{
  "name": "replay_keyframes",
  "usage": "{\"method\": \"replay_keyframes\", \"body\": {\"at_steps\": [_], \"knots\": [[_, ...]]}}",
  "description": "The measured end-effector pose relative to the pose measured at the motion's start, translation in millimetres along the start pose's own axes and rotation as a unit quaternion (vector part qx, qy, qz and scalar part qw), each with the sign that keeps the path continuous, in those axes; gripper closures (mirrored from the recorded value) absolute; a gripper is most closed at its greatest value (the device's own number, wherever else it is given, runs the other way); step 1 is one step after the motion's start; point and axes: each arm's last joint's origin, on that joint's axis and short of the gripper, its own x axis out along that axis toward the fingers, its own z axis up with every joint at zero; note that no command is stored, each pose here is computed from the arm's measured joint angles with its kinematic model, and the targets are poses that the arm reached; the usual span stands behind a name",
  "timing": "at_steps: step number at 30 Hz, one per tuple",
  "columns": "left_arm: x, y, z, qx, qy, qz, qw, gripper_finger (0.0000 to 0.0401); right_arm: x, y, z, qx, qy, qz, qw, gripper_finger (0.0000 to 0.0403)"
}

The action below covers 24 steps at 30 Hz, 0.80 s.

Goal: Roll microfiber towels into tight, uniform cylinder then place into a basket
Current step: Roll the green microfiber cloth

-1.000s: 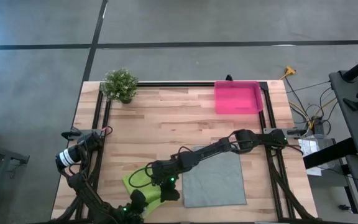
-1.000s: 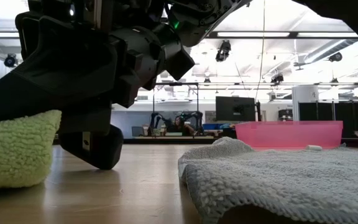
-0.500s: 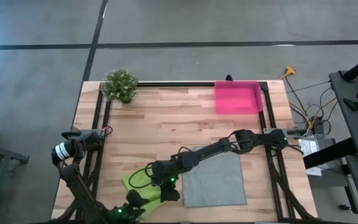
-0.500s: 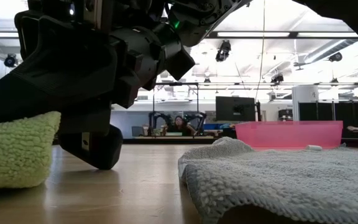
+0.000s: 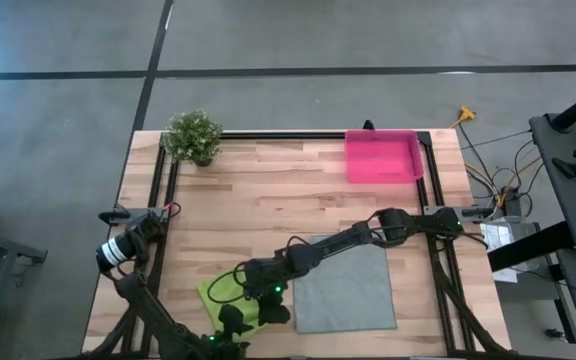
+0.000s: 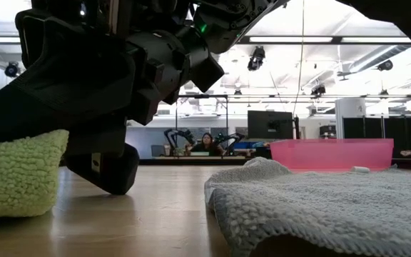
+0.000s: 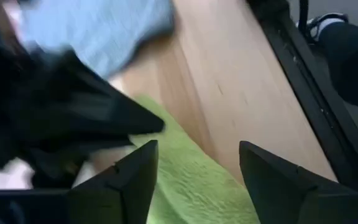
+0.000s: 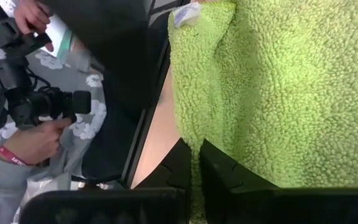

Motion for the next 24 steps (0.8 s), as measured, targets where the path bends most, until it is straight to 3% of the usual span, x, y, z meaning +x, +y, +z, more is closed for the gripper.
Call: {"method": "replay_keyframes", "body": {"at_steps": [5,13,19,24], "knots": [[12.6,-4.9,-5.3,-0.067,0.027,-0.015,0.997,0.0219,0.1,-0.2,0.0,-0.011,-0.001,-0.002,1.000,0.0390],[25.4,-13.7,-13.3,-0.107,0.054,-0.022,0.993,0.0258,0.7,-0.2,-0.2,-0.026,-0.002,-0.005,1.000,0.0390],[24.7,-15.0,-14.4,-0.129,0.056,-0.023,0.990,0.0263,0.6,-0.4,-0.1,-0.029,-0.003,-0.004,1.000,0.0390],[24.6,-18.4,-21.2,-0.168,0.054,-0.020,0.984,0.0263,-2.0,2.7,0.6,-0.067,-0.001,-0.005,0.998,0.0390]]}}
